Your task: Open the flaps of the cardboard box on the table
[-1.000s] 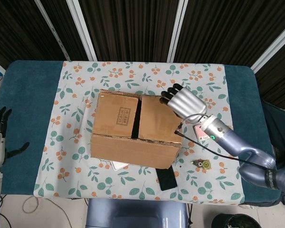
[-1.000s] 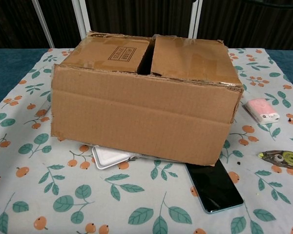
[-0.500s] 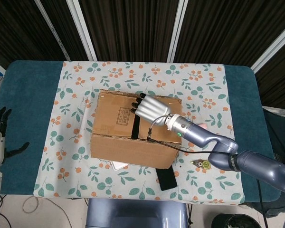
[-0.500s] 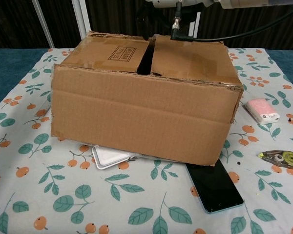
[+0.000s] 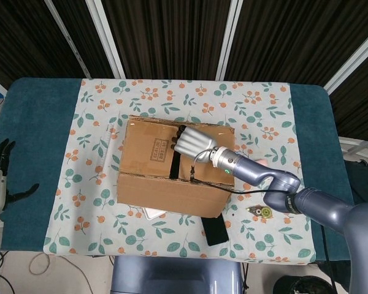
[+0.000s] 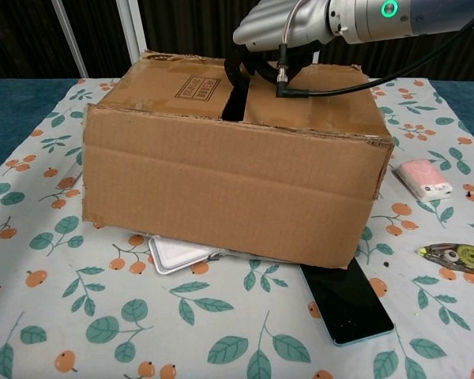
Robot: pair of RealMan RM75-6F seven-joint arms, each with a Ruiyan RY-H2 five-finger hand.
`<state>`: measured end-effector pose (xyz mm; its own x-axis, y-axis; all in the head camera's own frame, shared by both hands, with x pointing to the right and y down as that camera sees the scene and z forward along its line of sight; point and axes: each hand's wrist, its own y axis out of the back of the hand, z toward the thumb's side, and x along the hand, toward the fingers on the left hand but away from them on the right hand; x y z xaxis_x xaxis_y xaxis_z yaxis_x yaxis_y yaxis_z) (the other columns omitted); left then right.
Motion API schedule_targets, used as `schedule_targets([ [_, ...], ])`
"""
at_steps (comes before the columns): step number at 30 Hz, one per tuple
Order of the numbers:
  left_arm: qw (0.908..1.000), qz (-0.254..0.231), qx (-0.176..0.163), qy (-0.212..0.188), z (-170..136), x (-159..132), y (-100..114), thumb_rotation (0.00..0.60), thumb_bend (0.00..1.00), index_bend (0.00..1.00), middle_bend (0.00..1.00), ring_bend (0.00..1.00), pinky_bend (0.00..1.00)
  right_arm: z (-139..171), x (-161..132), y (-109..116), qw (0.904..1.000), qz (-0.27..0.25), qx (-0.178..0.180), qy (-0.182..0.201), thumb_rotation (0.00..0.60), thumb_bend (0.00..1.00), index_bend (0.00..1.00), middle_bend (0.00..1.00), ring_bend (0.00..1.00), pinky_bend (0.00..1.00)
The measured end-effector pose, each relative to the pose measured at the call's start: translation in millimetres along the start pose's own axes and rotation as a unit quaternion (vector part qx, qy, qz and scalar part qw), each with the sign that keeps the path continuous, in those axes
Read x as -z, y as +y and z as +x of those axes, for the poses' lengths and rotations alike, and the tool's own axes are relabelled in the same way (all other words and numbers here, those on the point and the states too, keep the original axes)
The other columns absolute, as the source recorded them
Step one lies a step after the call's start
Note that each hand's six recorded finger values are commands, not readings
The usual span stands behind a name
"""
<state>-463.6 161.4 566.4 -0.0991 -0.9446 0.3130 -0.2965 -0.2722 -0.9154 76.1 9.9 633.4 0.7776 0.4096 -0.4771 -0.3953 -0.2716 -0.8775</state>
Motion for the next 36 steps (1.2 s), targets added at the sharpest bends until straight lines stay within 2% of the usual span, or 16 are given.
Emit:
schedule_targets([
  [8,1.0,-0.004,0.001,0.005,1,1,1,0.6,0.1,0.01,0.0,0.0,0.14,-6,-7,-5,0.9998,0.009,-0.009,0.015,0.6,1.0,0.44,0.36,0.35,0.3],
  [18,0.9999,-0.009,0.004,0.009,2,2,1,0.6,0.1,0.01,0.0,0.0,0.14,-15,-16,1,0.999,0.028,0.001,0.034,0.6,1.0,0.45,0.36,0.35,0.3],
  [21,0.9999,-0.011,0.006,0.01,2,3,1,0.6,0.1,0.01,0.0,0.0,0.15,-16,-17,-2,0.9988,0.032,-0.006,0.037,0.6,1.0,0.47,0.39,0.35,0.3],
  [28,0.9997,-0.016,0.011,0.012,1,2,0,0.6,0.1,0.01,0.0,0.0,0.15,-15,-15,-4,0.9973,0.059,-0.014,0.04,0.6,1.0,0.61,0.53,0.35,0.3],
  [36,0.9996,-0.022,0.014,0.012,0,1,0,0.6,0.1,0.01,0.0,0.0,0.15,-7,-7,6,0.9955,0.088,-0.007,0.036,0.6,1.0,0.64,0.55,0.37,0.3],
])
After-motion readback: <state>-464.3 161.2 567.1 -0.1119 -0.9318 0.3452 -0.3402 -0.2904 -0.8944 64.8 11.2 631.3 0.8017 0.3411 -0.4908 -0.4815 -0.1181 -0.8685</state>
